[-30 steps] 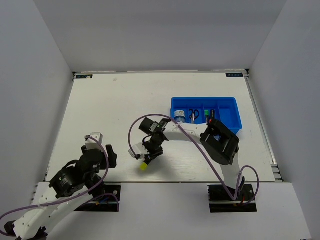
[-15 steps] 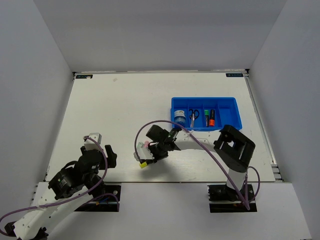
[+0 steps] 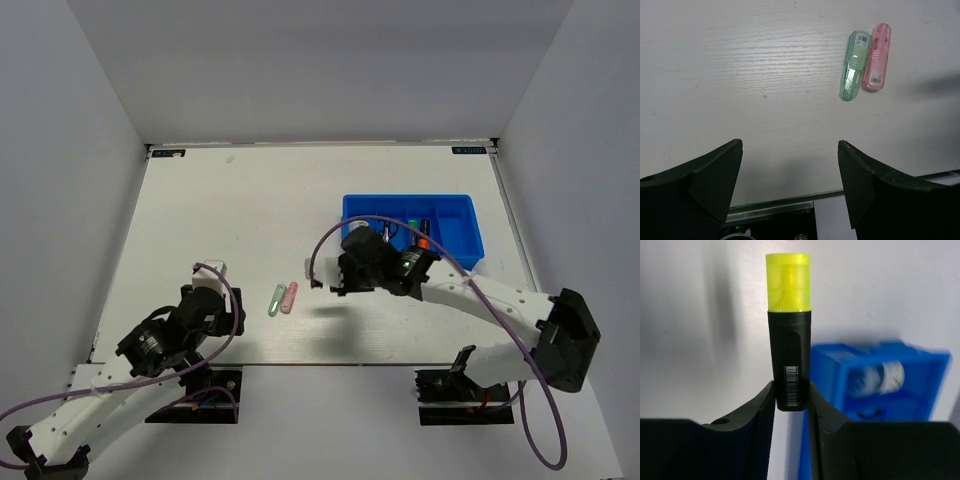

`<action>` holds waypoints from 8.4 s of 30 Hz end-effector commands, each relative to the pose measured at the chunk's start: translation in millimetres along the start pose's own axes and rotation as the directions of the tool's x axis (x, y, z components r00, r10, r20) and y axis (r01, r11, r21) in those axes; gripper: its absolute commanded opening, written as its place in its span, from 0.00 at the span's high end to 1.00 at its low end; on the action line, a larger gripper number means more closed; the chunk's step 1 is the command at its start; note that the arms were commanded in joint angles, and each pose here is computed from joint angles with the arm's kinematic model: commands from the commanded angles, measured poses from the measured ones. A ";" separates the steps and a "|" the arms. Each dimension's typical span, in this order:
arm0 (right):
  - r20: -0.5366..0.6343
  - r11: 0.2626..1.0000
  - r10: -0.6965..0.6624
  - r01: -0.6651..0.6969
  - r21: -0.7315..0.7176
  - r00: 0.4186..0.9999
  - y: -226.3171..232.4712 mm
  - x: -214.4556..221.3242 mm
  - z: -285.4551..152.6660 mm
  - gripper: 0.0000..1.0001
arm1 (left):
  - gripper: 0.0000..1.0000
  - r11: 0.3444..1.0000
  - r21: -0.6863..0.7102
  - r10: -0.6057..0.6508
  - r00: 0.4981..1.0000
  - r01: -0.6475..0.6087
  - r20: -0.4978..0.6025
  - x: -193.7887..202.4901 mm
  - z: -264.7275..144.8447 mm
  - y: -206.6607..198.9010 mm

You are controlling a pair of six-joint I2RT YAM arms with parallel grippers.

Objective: Sort the stationery into containers
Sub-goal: Pick up the pen from the center of the board, then place the pen in the storage box, then pick up the stationery from the center of the board, then place the stationery in the storage box, then pick up the stationery from the center of the board, then place the stationery in the storage box.

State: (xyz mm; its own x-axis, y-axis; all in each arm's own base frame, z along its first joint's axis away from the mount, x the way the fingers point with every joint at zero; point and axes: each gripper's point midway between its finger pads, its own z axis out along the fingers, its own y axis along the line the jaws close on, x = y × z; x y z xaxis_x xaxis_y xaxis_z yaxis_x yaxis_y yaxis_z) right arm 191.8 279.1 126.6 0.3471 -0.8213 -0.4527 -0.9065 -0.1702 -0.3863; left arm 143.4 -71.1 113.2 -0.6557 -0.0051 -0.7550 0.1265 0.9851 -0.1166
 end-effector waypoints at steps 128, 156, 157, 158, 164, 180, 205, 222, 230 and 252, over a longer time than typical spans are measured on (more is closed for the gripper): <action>0.809 -0.701 0.536 -0.407 0.586 0.243 -57.0 294.7 -257.4 1.00 | 1.00 0.349 0.930 -0.458 0.887 0.118 0.059 -293.7 201.4 -497.5; 0.805 -0.682 0.543 -0.434 0.588 0.237 -57.9 295.2 -249.1 1.00 | 0.59 0.403 0.889 -0.415 0.909 0.217 -0.034 -217.6 239.2 -526.4; 0.806 -0.680 0.543 -0.438 0.587 0.237 -58.1 294.3 -249.0 1.00 | 0.53 0.410 0.885 -0.410 0.911 0.220 -0.037 -217.9 238.6 -526.1; 0.806 -0.680 0.542 -0.439 0.587 0.238 -58.1 294.8 -248.6 1.00 | 0.48 0.413 0.883 -0.410 0.911 0.222 -0.038 -218.0 238.6 -525.8; 0.807 -0.679 0.540 -0.442 0.585 0.239 -58.0 294.6 -248.9 1.00 | 0.32 0.401 0.890 -0.405 0.913 0.218 -0.041 -221.2 232.9 -528.8; 0.693 -0.413 0.670 -0.642 0.646 0.267 -71.8 270.0 -211.9 0.60 | 0.93 0.652 0.754 -0.154 0.961 -0.077 0.231 -271.6 123.6 -385.0; 0.432 0.218 0.837 -0.930 0.297 0.335 -49.3 180.0 -119.9 0.84 | 0.30 0.957 0.068 0.287 0.877 -0.283 -0.385 0.8 98.9 -112.0; 0.436 0.196 0.836 -0.924 0.328 0.332 -51.0 185.9 -123.9 0.84 | 0.35 0.965 0.052 0.253 0.870 -0.255 -0.423 22.0 142.6 -125.5; 0.446 0.190 0.832 -0.924 0.331 0.330 -49.8 186.4 -126.8 0.84 | 0.85 0.977 0.047 0.203 0.857 -0.206 -0.473 41.7 146.8 -111.3; 0.629 -0.334 0.726 -0.657 0.676 0.278 -61.4 273.2 -203.4 1.00 | 0.99 0.629 0.709 -0.065 0.887 -0.319 0.457 -188.6 93.1 -392.1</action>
State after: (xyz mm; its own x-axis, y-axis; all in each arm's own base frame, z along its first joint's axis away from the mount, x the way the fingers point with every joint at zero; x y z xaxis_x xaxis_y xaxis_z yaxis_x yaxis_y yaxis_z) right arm 286.6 10.3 174.4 -0.4885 -0.0631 -0.8703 -0.0805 0.9964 -0.0271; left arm 262.8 -431.1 190.3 -0.3833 0.0985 -0.9183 0.7530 0.6091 -0.2490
